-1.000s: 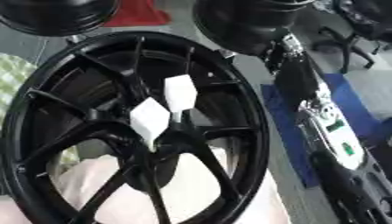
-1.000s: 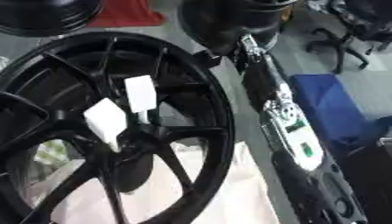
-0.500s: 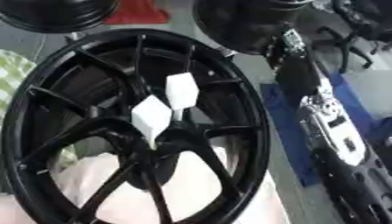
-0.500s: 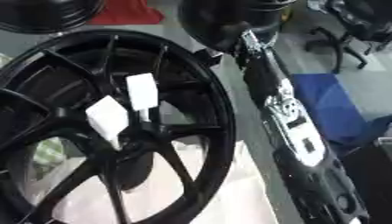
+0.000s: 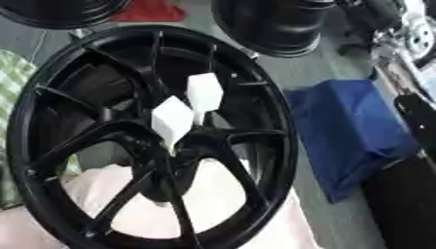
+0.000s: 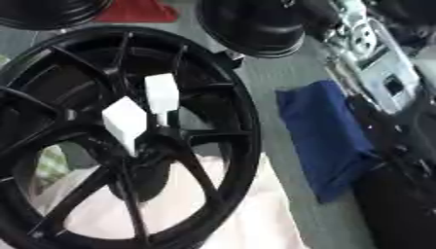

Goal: Pull the pin out of the wheel hub.

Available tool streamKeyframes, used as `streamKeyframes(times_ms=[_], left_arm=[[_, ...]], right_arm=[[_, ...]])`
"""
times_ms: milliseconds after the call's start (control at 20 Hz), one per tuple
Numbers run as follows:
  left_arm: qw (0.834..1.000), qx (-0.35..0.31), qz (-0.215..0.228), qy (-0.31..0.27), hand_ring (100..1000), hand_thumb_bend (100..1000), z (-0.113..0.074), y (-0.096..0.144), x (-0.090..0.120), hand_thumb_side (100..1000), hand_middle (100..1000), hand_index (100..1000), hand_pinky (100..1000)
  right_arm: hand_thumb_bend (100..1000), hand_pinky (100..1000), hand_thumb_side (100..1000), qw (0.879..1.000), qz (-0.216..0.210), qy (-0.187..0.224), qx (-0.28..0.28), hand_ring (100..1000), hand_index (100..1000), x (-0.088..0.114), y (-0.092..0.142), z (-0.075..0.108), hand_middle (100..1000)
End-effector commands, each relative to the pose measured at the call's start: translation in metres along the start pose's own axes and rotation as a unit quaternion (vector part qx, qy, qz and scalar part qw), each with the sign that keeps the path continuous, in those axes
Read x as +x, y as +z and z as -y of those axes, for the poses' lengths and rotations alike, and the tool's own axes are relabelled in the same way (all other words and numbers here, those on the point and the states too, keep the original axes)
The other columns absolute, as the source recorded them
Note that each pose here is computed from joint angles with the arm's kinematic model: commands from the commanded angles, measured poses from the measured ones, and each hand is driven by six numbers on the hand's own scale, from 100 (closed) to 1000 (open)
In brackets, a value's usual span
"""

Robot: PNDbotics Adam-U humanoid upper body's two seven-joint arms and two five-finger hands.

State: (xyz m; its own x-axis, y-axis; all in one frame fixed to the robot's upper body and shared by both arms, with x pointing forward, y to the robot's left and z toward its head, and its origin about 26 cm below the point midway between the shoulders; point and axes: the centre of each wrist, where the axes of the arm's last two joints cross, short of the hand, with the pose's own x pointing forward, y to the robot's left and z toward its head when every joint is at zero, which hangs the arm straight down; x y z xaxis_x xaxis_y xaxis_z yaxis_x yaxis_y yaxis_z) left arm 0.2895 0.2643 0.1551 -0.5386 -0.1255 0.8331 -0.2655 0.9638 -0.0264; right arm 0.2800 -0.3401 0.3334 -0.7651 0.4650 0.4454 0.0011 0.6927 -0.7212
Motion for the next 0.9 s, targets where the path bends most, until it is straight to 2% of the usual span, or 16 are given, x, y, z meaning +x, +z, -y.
streamKeyframes(times_ms=[50, 250, 550, 750, 900], left_arm=[[1.0, -0.005, 0.016, -0.011, 529, 455, -0.004, -0.003, 0.008, 649, 571, 739, 865], [1.0, -0.007, 0.015, -0.015, 529, 455, -0.005, -0.003, 0.008, 650, 571, 739, 865], [1.0, -0.01, 0.014, -0.017, 528, 456, -0.004, -0.003, 0.008, 651, 570, 738, 865], [1.0, -0.017, 0.015, -0.018, 528, 454, -0.003, -0.003, 0.008, 652, 570, 737, 865], [1.0, -0.021, 0.014, -0.017, 528, 455, -0.003, -0.003, 0.009, 652, 570, 737, 866]], right_arm=[[100, 910, 510, 0.994, -0.001, 0.077, 0.077, 783, 784, 0.019, -0.009, 0.014, 621], [100, 894, 476, 0.978, -0.013, 0.141, 0.155, 793, 793, 0.023, -0.01, 0.017, 649], [100, 868, 486, 0.938, -0.006, 0.237, 0.253, 801, 798, 0.024, -0.01, 0.014, 686], [100, 865, 503, 0.915, 0.014, 0.272, 0.296, 811, 811, 0.024, -0.013, 0.008, 708], [100, 874, 524, 0.909, 0.023, 0.272, 0.314, 817, 826, 0.023, -0.015, 0.001, 713]])
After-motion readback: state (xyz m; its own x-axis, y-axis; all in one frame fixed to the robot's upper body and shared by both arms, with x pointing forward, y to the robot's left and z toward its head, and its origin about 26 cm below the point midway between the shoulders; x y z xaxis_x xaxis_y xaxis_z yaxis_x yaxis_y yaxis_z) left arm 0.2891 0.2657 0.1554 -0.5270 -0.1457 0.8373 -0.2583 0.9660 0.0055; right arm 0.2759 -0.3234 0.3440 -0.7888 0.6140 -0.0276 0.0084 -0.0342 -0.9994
